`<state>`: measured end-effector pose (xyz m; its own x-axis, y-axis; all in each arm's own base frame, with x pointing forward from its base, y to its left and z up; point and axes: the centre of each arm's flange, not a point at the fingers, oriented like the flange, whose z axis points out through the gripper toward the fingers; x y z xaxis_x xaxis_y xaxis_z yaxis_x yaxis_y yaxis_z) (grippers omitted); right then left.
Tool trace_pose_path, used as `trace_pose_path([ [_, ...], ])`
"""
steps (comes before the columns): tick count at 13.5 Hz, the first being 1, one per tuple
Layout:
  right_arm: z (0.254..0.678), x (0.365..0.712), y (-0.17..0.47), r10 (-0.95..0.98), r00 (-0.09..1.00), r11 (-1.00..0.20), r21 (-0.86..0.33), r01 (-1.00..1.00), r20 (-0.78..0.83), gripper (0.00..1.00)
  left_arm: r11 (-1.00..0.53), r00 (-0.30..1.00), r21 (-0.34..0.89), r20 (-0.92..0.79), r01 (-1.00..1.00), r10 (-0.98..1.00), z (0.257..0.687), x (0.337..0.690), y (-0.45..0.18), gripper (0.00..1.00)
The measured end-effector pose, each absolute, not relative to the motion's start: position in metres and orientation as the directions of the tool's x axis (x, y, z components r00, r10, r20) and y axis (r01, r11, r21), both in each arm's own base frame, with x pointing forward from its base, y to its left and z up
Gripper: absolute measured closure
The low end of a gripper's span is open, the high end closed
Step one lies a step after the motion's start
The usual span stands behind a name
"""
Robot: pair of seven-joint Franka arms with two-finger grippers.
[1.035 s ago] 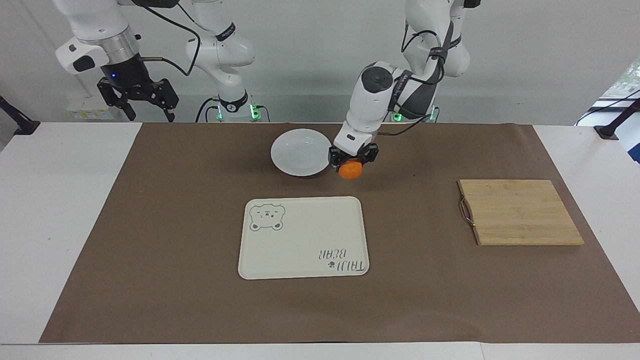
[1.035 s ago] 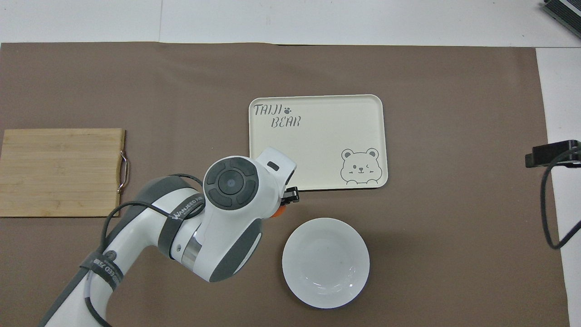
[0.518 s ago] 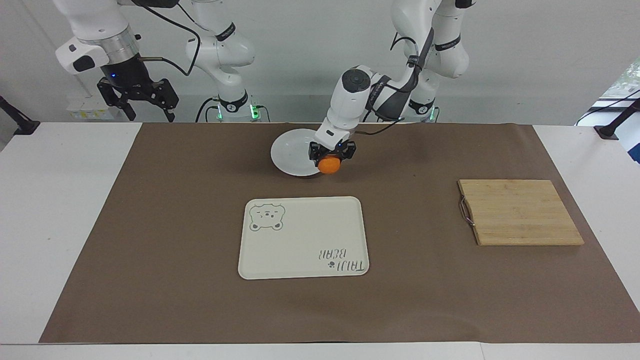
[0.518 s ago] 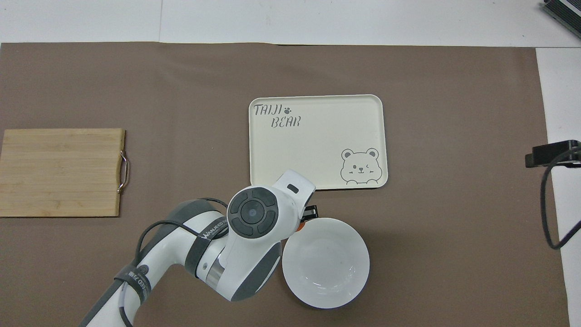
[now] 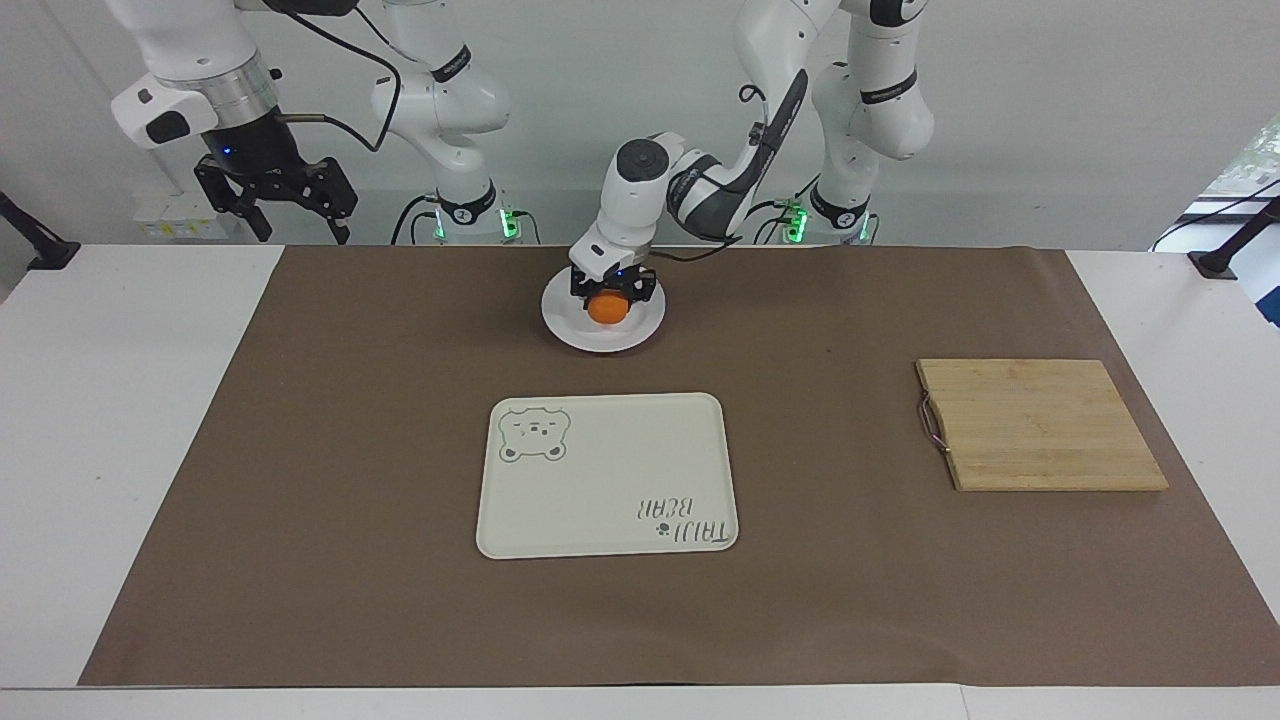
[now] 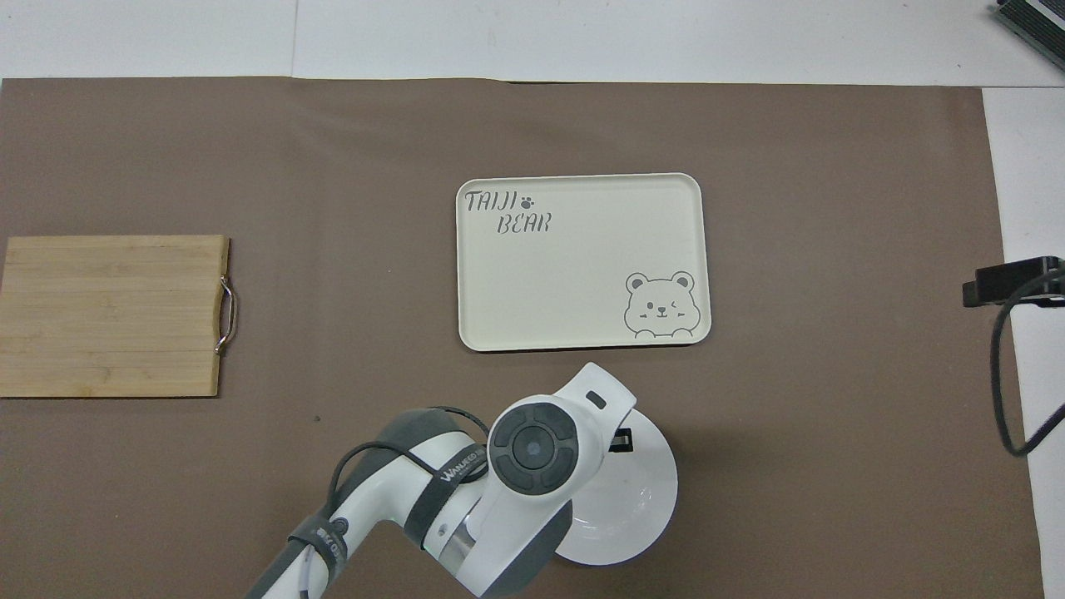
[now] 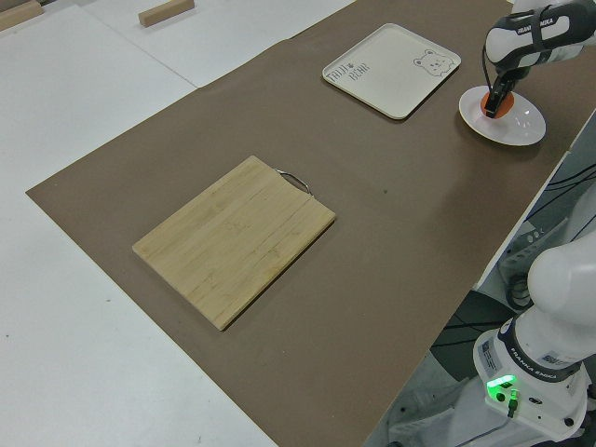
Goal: Place orange and plate with both arms
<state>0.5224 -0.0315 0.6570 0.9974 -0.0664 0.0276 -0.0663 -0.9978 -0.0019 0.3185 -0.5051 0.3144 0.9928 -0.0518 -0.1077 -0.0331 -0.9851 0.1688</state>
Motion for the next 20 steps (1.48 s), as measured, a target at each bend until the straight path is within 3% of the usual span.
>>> trace_pose_path([
  [1,0.657,0.522,-0.031,-0.066,0.997,-0.998,-0.002,-0.066,0.028,0.00,-0.986,0.992,0.160,-0.113,-0.035,-0.054,0.307,0.317,-0.506,0.19],
  [2,0.657,0.522,-0.031,-0.066,0.997,-0.998,-0.002,-0.066,0.028,0.00,-0.987,0.992,0.155,-0.117,-0.030,-0.049,0.306,0.319,-0.504,0.05],
  [3,0.657,0.522,-0.031,-0.066,0.997,-0.998,-0.002,-0.066,0.028,0.00,-0.988,0.992,0.154,-0.117,-0.019,-0.037,0.309,0.326,-0.501,0.00],
  [11,0.657,0.522,-0.031,-0.066,0.997,-0.998,-0.002,-0.066,0.028,0.00,-0.962,0.972,0.167,-0.132,0.217,0.196,0.420,0.467,-0.377,0.00],
  [16,0.657,0.522,-0.031,-0.066,0.997,-0.998,-0.002,-0.066,0.028,0.00,-0.962,0.979,0.187,-0.066,0.201,0.192,0.434,0.539,-0.273,0.00],
  [20,0.657,0.522,-0.031,-0.066,0.997,-0.998,-0.002,-0.066,0.028,0.00,-0.971,0.991,0.201,-0.029,0.132,0.128,0.461,0.569,-0.169,0.00],
])
